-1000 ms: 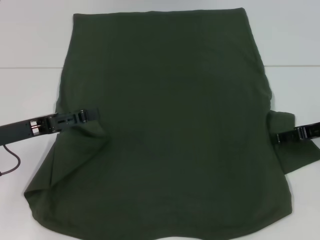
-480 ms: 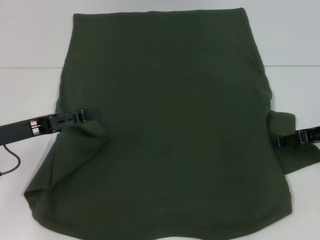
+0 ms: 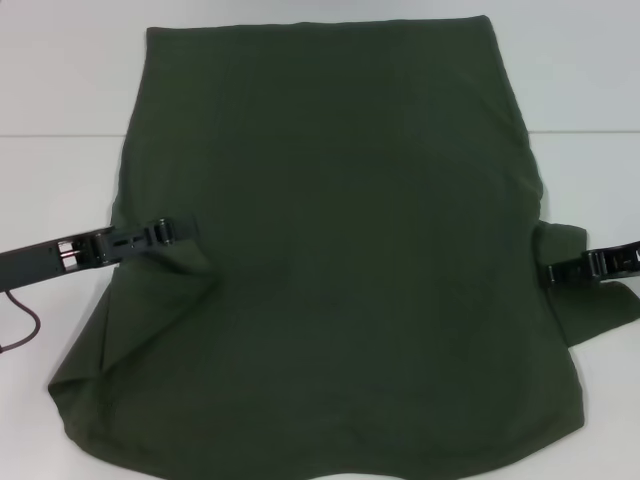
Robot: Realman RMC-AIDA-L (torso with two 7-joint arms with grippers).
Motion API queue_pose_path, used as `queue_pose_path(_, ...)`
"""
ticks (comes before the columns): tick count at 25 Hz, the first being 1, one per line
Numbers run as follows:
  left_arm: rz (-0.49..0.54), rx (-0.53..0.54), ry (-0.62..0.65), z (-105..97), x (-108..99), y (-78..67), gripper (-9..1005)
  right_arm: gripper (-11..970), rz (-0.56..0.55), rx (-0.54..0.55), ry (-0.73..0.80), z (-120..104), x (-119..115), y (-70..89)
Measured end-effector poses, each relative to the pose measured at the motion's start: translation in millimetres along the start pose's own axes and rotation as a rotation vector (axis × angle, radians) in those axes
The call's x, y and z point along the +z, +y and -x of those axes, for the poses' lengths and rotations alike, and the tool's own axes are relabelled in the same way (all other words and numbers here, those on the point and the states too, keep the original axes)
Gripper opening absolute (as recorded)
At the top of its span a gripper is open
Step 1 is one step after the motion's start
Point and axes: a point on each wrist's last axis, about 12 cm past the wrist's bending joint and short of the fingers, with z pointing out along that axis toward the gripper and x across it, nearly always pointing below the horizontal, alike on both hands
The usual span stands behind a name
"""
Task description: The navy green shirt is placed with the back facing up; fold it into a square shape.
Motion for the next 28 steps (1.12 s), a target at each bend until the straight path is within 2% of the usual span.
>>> queue_pose_path(1,0.000,0.000,-0.002,0,0,0.0,825,931,-0.002,0.002,0.001,0,0,-0.2)
queue_pose_path(6,-0.001,0.000,-0.003,0,0,-0.1,825,767,-0.008,0.004,0.005,-2,0,-1.7)
queue_pose_path(12,-0.005,0.000,-0.012,1,0,-0.5,826,534,-0.020,0.014,-0.005,-1,-2,-4.8)
queue_pose_path(17,-0.005,0.000,-0.014,1,-1,-0.6,825,292,-0.036,0.020,-0.014,0,-2,-7.2)
queue_pose_path(28,-0.010,0.002,-0.028,2,-1,-1.2,824,83,-0.100,0.023,0.003,0,-1,-10.7)
